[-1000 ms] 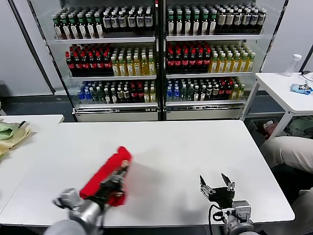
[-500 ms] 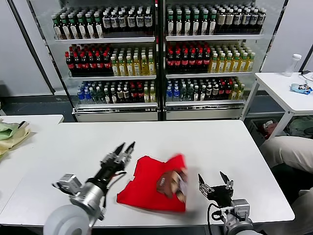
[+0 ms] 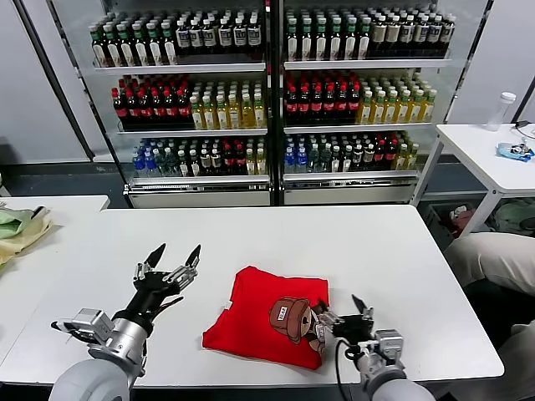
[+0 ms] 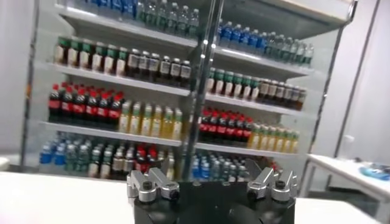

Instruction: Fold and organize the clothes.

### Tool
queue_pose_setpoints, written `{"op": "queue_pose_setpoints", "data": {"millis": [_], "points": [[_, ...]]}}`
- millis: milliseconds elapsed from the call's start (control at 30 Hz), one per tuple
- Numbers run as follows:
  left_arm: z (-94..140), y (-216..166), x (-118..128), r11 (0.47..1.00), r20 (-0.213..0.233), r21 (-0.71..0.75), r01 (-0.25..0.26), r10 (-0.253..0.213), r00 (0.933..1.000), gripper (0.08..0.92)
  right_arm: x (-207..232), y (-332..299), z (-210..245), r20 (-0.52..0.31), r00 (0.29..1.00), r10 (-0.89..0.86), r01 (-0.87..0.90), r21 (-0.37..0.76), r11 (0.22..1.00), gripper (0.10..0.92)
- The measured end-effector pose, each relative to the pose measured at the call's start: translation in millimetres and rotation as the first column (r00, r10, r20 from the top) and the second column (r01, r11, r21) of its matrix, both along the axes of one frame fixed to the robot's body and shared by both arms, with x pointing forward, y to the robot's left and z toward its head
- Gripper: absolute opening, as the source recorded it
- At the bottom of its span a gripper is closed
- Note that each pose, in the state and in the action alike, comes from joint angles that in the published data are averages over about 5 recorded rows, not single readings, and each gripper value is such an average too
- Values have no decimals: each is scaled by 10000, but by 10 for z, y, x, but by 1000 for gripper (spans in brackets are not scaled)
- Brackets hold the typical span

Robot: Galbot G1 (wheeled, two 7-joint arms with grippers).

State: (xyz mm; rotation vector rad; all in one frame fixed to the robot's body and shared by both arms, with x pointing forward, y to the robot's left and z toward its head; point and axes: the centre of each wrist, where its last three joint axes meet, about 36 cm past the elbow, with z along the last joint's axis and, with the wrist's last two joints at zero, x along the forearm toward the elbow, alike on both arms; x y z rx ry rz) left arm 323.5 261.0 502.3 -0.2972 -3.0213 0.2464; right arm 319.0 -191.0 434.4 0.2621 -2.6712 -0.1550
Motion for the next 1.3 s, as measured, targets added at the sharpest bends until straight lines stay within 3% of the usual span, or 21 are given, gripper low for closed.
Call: {"op": "queue_pose_setpoints", "data": {"millis": [200, 300, 667, 1000, 1100, 1300], "points": [[-95, 39, -14, 9983, 52, 521, -249, 246, 9997, 823, 9, 111, -104, -791, 9969, 22, 12, 423, 9991, 822], [-131, 44, -12, 9971, 50, 689, -331, 328, 9994, 823, -2, 138, -118, -1057, 9944, -95, 152, 535, 9985, 782], [-210, 62, -17, 9936, -8, 1003, -519, 523, 9986, 823, 16, 203, -82, -1349, 9906, -234, 375, 1035, 9939, 466], [-283, 76, 1, 9914, -76, 1126, -666, 679, 9977, 823, 257, 180, 29, -968, 9953, -14, 122, 1109, 9938, 181], [-297, 96, 20, 9900, -5, 1209, -729, 735, 9973, 823, 412, 174, 47, -762, 9971, 46, 33, 1041, 9946, 128], [-322, 149, 59, 9872, 183, 1362, -825, 807, 9966, 823, 680, 191, 10, -647, 9979, 74, -12, 954, 9954, 121]]}}
